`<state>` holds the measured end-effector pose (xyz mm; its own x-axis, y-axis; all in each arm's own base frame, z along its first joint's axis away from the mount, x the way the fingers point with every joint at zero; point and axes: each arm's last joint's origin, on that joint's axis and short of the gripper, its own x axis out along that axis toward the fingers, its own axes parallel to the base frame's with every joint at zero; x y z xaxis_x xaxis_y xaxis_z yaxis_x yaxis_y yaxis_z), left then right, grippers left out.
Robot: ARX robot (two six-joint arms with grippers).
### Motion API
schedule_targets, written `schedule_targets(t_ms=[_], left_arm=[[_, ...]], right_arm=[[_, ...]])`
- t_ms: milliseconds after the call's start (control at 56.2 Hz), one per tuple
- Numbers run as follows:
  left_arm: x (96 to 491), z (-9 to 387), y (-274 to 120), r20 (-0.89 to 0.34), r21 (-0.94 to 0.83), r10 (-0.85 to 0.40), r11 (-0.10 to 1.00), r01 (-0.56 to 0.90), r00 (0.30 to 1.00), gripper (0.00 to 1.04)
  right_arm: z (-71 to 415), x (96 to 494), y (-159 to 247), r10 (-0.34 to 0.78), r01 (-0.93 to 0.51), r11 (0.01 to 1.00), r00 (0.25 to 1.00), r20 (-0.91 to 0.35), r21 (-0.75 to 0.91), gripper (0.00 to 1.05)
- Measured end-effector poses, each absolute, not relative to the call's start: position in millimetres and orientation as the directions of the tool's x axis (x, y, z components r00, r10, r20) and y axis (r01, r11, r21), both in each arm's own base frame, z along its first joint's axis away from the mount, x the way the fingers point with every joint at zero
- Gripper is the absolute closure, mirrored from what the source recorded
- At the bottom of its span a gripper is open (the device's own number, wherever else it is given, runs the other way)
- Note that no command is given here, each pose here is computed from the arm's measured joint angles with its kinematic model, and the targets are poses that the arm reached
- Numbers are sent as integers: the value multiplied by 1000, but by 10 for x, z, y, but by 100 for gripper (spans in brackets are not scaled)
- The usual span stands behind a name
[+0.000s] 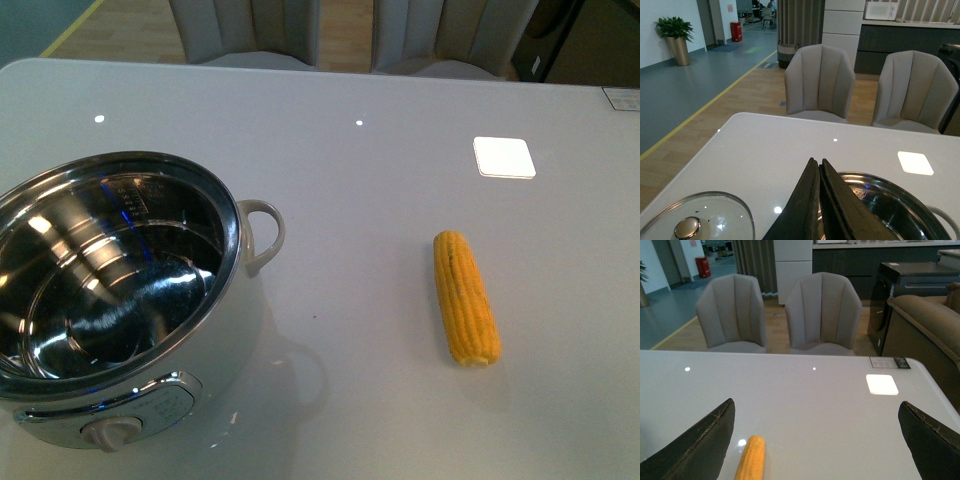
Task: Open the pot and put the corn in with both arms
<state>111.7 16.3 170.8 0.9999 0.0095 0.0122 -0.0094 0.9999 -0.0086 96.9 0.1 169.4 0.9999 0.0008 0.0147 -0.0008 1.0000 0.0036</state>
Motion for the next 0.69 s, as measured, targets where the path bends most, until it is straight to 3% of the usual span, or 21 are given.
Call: schedule_targets(t_ms=[516, 694], left_arm=[[973, 1676, 3, 7, -9, 3, 1000, -3, 1000, 101], [973, 1676, 3, 8, -9, 3, 1000, -3, 1000, 68]], right_arm=[[1694, 969, 1, 1, -1, 1000, 1000, 15, 4, 9], [1694, 969, 1, 1, -1, 1000, 1000, 15, 4, 9]])
